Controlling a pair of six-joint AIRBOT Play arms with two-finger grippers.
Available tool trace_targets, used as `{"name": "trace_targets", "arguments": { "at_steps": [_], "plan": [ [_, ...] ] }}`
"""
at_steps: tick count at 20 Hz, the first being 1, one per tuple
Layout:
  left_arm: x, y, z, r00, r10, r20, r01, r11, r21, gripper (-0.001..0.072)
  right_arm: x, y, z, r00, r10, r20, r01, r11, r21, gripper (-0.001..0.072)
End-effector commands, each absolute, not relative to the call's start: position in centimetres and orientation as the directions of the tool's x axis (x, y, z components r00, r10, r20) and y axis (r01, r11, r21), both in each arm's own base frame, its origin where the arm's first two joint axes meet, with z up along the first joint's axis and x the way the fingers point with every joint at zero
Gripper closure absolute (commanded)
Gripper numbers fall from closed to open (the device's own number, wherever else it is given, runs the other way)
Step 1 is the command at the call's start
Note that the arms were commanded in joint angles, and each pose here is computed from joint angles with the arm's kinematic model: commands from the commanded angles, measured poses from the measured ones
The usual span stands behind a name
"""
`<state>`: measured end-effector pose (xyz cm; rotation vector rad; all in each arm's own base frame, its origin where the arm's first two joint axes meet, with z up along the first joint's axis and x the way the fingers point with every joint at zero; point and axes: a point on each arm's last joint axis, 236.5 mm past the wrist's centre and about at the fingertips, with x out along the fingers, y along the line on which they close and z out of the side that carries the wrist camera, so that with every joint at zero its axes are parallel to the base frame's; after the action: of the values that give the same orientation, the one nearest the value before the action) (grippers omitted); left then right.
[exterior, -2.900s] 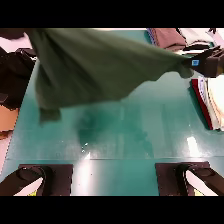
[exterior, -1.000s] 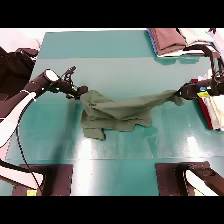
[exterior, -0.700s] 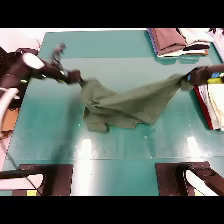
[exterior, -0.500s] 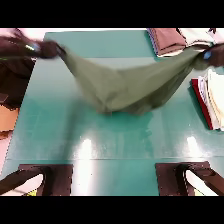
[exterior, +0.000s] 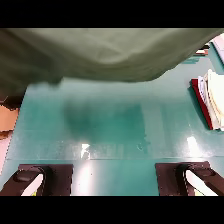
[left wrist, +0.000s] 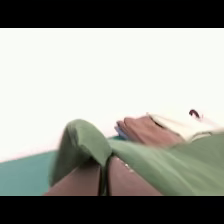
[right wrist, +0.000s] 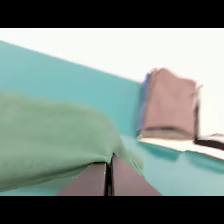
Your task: Fold the shirts.
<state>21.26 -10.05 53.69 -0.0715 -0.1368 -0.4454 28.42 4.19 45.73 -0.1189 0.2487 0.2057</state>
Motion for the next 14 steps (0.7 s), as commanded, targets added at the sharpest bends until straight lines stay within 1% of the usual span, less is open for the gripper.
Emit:
{"name": "trace_targets", "arguments": {
  "at_steps": [1,2,4,5,7,8,11,12,14],
  "plan": [
    [21.3,-9.6,53.5,0.905,-0.406,0.125,0.412,0.911,-0.026,0.0681,27.3,2.9,47.8,0.970,0.131,-0.203,-0.160,0.979,-0.129,0.0698],
    [23.4,-9.3,51.8,0.921,-0.386,0.053,0.388,0.922,-0.023,0.0681,27.8,2.9,47.3,0.968,0.129,-0.213,-0.158,0.979,-0.126,0.0698],
    [28.3,-9.0,46.7,0.924,-0.355,-0.143,0.355,0.935,-0.027,0.0679,30.1,2.6,44.8,0.948,0.124,-0.292,-0.163,0.980,-0.113,0.0699],
    [31.1,-9.2,43.0,0.895,-0.350,-0.276,0.352,0.935,-0.041,0.0679,31.6,2.5,42.9,0.928,0.123,-0.353,-0.170,0.980,-0.104,0.0698],
    [35.9,-9.9,35.0,0.778,-0.349,-0.522,0.358,0.930,-0.089,0.0678,35.5,2.5,38.0,0.858,0.129,-0.498,-0.190,0.979,-0.074,0.0698],
    [38.5,-10.5,31.1,0.711,-0.356,-0.606,0.357,0.926,-0.126,0.0679,37.5,2.4,34.9,0.809,0.131,-0.572,-0.198,0.979,-0.055,0.0698],
    [44.6,-11.7,19.6,0.555,-0.369,-0.746,0.311,0.923,-0.226,0.0679,42.6,2.2,22.7,0.592,0.141,-0.794,-0.205,0.978,0.021,0.0698],
    [45.8,-11.8,15.3,0.500,-0.363,-0.786,0.283,0.927,-0.248,0.0678,43.7,2.2,18.6,0.515,0.144,-0.845,-0.202,0.978,0.044,0.0698],
    [46.6,-11.6,8.0,0.384,-0.347,-0.855,0.220,0.934,-0.280,0.0677,45.4,2.1,11.5,0.393,0.147,-0.908,-0.186,0.979,0.078,0.0697]
  ]
}}
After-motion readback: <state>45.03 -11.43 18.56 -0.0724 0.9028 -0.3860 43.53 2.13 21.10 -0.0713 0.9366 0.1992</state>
